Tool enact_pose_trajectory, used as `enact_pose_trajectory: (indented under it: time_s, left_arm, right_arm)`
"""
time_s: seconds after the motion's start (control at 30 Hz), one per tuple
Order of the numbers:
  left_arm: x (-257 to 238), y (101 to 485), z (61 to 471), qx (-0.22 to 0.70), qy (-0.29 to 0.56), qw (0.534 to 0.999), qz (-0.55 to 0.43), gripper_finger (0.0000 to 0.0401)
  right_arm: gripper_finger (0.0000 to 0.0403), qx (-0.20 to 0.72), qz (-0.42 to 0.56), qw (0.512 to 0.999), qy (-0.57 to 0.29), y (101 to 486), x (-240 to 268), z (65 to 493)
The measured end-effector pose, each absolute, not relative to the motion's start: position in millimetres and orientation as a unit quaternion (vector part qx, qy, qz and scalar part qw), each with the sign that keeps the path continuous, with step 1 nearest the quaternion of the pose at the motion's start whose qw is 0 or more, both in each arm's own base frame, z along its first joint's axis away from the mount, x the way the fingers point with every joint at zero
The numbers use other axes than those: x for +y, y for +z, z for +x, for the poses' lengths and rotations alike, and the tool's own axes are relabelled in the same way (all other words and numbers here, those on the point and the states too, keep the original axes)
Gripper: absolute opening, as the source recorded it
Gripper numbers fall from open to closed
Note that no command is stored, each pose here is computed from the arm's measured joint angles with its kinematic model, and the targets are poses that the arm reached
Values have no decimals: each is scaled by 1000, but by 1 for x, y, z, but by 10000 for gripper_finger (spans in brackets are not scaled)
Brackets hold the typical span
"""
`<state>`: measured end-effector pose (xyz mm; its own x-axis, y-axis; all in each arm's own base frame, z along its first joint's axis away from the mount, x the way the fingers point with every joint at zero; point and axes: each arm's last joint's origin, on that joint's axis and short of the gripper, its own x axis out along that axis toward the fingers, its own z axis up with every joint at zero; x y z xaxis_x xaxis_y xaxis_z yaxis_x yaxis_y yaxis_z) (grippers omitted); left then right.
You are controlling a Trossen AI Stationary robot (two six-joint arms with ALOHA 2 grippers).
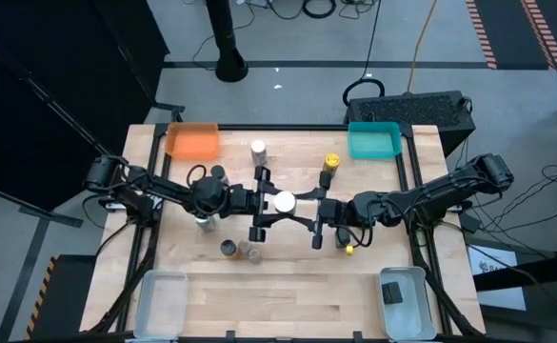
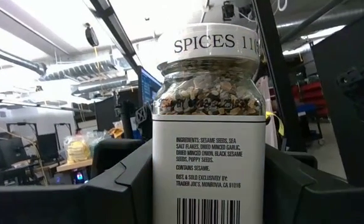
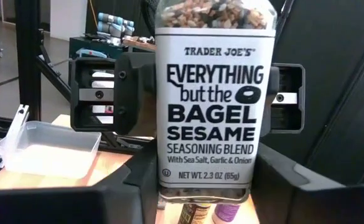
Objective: Sort spices by type
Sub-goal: Put the white seasoning bottle into the orange bin
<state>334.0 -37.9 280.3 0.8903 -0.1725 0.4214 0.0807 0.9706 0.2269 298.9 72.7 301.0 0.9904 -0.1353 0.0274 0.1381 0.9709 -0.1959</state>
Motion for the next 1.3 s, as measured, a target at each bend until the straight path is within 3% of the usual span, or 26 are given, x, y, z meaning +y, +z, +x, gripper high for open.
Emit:
enact_pose_trajectory:
  time_s: [0.17, 0.33, 0.47, 0.87, 1.3]
  left_arm:
    - [-38, 279, 335, -215, -63, 969, 101, 212]
    - [-34, 278, 333, -158, -11, 984, 80, 336]
    - [-31, 282, 327, -106, 28, 991, 80, 383]
    - [-19, 312, 301, -94, 67, 986, 118, 392]
    - [5, 297, 332, -82, 24, 993, 82, 393]
  right_arm:
    - [162, -3, -100, 993, -70, 300, 73, 299]
    - [162, 36, -105, 988, -110, 299, 68, 292]
    - [162, 77, -92, 982, -143, 300, 63, 281]
    - [162, 165, -92, 960, -205, 284, 53, 273]
    - [162, 156, -92, 962, -206, 286, 52, 274]
